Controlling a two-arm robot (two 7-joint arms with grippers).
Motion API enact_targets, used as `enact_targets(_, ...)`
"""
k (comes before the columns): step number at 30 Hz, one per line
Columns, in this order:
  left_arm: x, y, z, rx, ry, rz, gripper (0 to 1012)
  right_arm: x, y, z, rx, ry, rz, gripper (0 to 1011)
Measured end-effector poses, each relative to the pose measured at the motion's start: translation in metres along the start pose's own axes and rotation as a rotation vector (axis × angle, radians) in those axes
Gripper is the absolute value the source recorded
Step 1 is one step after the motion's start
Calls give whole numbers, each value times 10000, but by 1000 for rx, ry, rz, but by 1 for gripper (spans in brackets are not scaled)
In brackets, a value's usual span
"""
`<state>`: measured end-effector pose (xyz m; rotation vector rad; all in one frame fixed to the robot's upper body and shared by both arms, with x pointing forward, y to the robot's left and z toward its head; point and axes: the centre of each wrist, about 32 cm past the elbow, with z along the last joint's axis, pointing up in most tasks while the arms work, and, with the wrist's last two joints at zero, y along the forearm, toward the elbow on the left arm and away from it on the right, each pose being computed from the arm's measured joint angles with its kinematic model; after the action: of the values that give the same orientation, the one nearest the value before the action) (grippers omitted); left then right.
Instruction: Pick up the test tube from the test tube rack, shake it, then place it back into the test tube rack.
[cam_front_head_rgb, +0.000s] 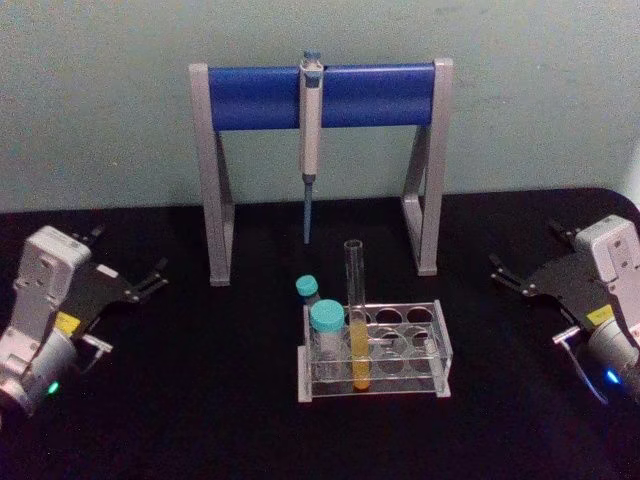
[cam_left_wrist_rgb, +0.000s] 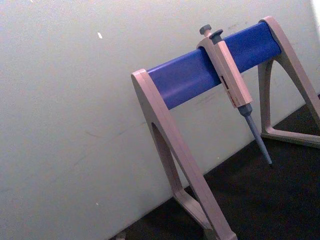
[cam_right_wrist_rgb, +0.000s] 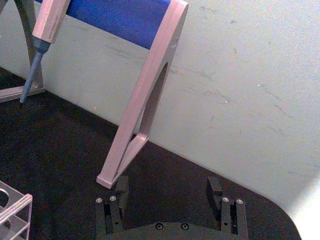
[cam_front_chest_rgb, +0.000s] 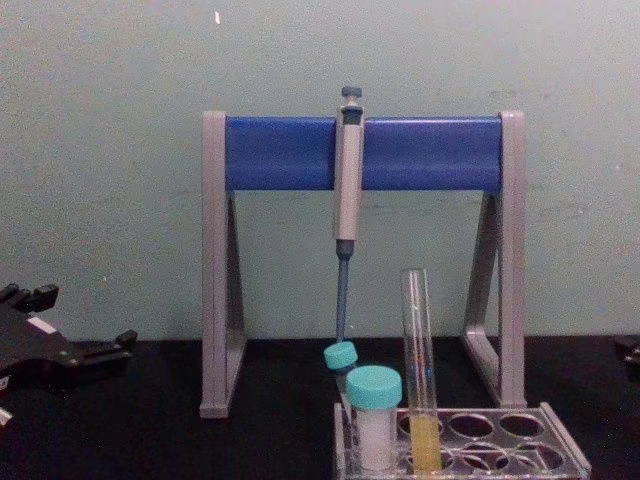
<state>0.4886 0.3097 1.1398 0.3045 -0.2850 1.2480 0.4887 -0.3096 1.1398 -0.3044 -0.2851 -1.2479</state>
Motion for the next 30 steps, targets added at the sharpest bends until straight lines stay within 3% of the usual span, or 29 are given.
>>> enact_targets(30,0,0,0,0,0,0,1001,0,0,0,0,0,0,1000)
